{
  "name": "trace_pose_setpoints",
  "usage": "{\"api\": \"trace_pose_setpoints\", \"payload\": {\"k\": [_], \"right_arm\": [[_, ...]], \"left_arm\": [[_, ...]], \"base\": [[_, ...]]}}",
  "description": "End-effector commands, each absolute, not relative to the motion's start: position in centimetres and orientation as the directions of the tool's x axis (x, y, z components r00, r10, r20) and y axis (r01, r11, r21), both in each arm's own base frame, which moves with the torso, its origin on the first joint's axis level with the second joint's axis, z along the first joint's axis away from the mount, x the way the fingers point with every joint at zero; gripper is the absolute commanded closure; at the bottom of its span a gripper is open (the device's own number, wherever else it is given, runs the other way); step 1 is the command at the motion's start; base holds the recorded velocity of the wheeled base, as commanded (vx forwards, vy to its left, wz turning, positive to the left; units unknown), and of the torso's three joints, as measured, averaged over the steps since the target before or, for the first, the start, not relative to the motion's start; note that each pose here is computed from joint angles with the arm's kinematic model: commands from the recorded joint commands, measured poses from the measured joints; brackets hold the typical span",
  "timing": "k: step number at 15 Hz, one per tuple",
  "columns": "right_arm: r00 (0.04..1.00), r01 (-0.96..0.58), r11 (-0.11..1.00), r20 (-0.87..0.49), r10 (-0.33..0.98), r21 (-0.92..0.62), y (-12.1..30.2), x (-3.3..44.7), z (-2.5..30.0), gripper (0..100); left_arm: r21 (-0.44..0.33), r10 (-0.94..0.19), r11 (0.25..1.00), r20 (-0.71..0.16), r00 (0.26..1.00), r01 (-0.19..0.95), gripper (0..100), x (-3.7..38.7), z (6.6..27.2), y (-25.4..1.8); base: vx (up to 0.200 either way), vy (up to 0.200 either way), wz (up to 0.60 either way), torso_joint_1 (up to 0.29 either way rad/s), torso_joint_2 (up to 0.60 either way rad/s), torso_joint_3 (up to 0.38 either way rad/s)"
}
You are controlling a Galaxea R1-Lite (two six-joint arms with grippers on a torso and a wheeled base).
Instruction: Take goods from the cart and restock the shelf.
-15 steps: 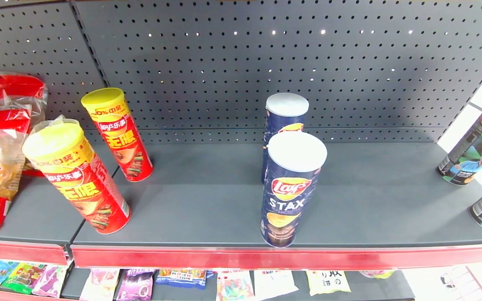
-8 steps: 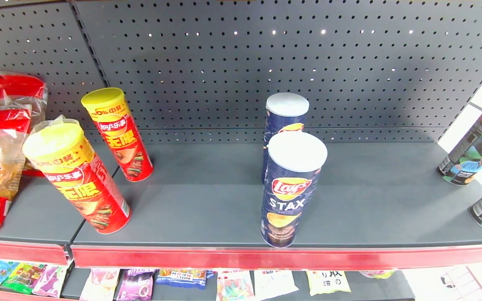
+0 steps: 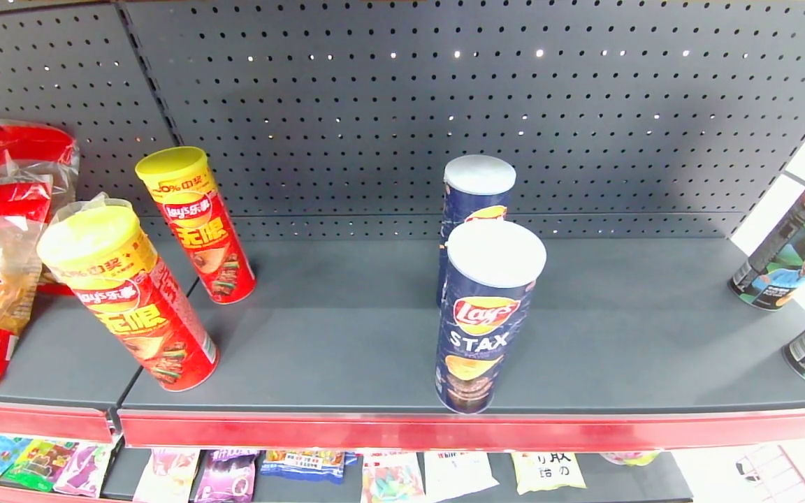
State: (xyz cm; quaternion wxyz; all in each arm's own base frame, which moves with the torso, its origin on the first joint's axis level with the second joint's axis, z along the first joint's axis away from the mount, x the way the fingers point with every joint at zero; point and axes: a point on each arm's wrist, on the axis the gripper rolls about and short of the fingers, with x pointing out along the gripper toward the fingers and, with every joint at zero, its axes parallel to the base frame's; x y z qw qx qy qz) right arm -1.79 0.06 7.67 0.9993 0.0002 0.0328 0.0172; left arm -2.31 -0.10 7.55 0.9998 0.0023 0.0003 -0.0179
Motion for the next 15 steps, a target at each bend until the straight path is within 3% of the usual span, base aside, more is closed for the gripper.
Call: {"api": "trace_pose_setpoints", "payload": {"k": [1,5,10,15], "right_arm": [[0.999,-0.043,0.999,-0.009,0.043,0.0,0.07,-2.22,7.55,0],[1.0,-0.017,1.0,-0.002,0.017,-0.005,0.02,-2.28,7.53,0],[1.0,-0.017,1.0,-0.002,0.017,-0.003,0.02,-2.28,7.53,0],[1.0,-0.015,1.0,-0.002,0.015,-0.005,0.01,-2.28,7.53,0]], "left_arm": [[0.004,-0.035,0.999,-0.003,0.999,0.035,0,-2.29,7.54,-0.1],[0.003,-0.035,0.999,-0.003,0.999,0.035,0,-2.29,7.54,-0.1],[0.001,-0.035,0.999,-0.003,0.999,0.035,0,-2.29,7.54,-0.1],[0.003,-0.034,0.999,-0.003,0.999,0.034,0,-2.29,7.54,-0.1]], "base": [[0.0,0.0,0.0,0.0,0.0,0.0],[0.0,0.0,0.0,0.0,0.0,0.0],[-0.2,0.0,0.0,0.007,0.0,0.0],[0.0,-0.04,0.0,0.003,0.0,0.001]]}}
